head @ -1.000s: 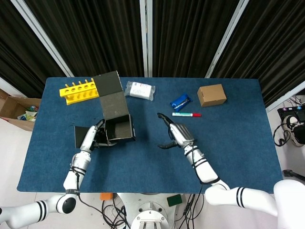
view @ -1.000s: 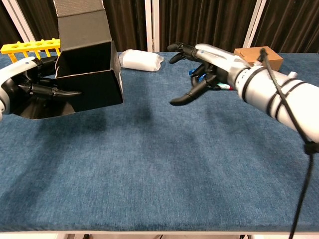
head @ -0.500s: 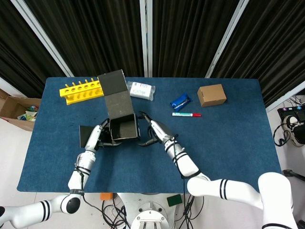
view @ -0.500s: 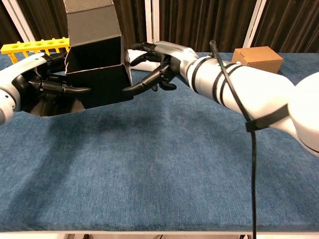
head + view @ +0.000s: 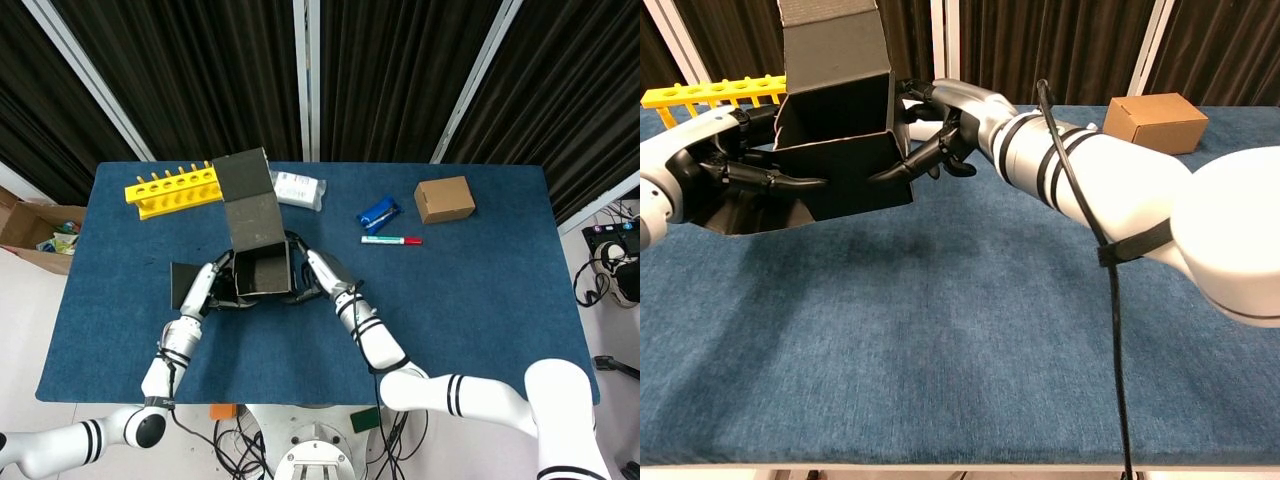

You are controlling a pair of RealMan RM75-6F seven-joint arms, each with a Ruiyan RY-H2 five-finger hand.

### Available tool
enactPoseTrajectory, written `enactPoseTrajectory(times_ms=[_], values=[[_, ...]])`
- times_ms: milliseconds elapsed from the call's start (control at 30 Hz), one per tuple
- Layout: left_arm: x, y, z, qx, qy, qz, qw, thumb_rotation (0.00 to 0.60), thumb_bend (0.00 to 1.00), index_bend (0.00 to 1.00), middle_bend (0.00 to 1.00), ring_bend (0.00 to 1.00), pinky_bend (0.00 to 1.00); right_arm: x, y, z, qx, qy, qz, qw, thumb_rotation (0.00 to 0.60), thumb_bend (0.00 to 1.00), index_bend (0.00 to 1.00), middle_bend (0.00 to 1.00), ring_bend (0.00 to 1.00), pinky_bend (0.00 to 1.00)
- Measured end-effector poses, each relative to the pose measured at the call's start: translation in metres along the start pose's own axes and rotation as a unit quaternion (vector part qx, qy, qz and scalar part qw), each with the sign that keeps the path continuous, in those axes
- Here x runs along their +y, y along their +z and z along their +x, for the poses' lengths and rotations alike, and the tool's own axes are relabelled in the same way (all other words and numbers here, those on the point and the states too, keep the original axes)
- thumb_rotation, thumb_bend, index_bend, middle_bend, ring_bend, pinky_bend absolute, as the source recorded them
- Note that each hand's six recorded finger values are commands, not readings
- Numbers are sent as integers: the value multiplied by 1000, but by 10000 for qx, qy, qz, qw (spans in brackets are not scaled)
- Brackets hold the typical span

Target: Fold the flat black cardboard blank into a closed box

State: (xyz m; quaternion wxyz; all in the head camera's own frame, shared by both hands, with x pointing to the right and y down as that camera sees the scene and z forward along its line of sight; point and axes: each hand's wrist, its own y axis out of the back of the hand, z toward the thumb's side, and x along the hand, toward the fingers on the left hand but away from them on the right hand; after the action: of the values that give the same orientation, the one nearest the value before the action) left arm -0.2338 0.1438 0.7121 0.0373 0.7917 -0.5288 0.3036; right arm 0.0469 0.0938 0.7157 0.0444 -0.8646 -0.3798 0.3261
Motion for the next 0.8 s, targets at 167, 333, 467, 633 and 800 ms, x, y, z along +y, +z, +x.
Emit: enactPoseTrajectory(times_ms=[167, 333, 467, 633, 800], values=[[2, -1, -1, -7, -17, 23, 10000, 600, 0, 187, 242, 573, 840, -1, -2, -3, -21, -282, -32, 9996, 600, 114, 433, 479, 776, 1000], [9, -4, -5, -15, 83, 57, 9999, 600, 0, 98, 137, 565, 842, 0, -9, -2, -49, -404, -80, 9991, 600, 118, 441, 484, 777, 1000], [14, -6, -8, -30, 192, 132, 9997, 600, 0, 86, 120, 565, 842, 3, -16, -1, -93, -478, -155, 9987, 600, 114, 442, 485, 776, 1000], [27, -6, -13, -112, 455, 221, 9987, 600, 0, 87, 122, 566, 842, 14, -23, 2, -131, -627, -217, 9977, 600, 116, 442, 487, 776, 1000], [49, 0, -21, -341, 890, 386, 9947, 600, 0, 141, 182, 574, 844, 40, -28, 3, -194, -928, -431, 9946, 600, 114, 442, 487, 776, 1000]])
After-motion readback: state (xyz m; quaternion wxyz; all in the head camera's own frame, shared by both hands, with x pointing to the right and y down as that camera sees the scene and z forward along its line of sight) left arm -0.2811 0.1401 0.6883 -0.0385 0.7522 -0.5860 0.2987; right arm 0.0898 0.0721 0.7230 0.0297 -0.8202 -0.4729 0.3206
